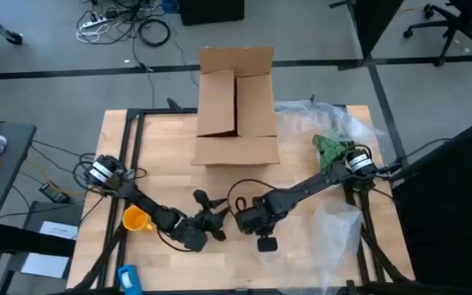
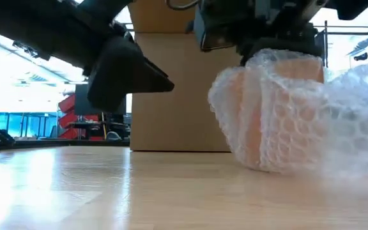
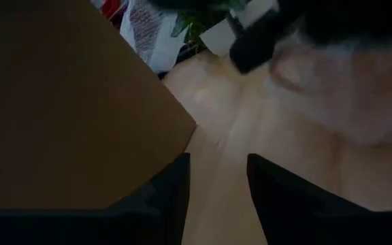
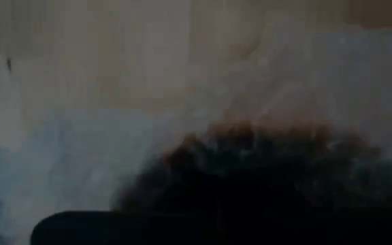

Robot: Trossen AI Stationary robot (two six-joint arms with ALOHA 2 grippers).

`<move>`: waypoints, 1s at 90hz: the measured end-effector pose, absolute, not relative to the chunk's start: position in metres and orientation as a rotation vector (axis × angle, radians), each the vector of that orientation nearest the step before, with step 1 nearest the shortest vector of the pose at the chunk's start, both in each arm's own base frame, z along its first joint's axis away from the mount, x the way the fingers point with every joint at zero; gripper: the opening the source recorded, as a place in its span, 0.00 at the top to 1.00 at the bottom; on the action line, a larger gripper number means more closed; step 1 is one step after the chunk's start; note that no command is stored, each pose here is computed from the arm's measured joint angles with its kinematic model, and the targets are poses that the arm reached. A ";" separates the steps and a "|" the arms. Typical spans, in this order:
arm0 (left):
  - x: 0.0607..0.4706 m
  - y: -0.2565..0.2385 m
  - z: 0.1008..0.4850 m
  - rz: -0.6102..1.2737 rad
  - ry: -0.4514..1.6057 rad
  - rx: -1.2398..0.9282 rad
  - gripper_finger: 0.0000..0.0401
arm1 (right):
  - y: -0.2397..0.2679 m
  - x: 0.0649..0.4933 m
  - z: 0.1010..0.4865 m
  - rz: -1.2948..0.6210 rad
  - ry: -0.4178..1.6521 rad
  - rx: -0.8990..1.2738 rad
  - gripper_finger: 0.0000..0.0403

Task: Wrap mug
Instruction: Wrap the orange cup with the bubble wrap

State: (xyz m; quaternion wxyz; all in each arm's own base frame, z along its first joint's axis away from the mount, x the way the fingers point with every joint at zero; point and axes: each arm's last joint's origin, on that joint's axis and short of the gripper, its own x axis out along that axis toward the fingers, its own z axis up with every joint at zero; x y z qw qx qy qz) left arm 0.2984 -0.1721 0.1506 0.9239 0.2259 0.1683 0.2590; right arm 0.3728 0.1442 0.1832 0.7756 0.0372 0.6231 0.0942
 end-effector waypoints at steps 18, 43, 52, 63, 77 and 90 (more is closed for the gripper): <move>0.283 -0.186 0.180 0.477 0.289 0.460 0.67 | 0.140 0.375 0.210 0.127 1.332 0.004 1.00; 0.268 -0.197 0.195 0.442 0.265 0.468 0.67 | 0.141 0.349 0.269 -0.085 1.332 -0.054 1.00; 0.266 -0.199 0.195 0.436 0.258 0.444 0.67 | 0.143 0.337 0.282 -0.204 1.300 0.013 1.00; 0.265 -0.201 0.195 0.430 0.252 0.438 0.67 | 0.145 0.335 0.284 -0.288 1.266 0.095 0.98; 0.263 -0.204 0.195 0.420 0.249 0.434 0.67 | 0.144 0.343 0.278 -0.250 1.219 0.145 0.84; 0.257 -0.211 0.195 0.393 0.241 0.424 0.67 | 0.133 0.346 0.268 -0.240 1.242 0.099 0.67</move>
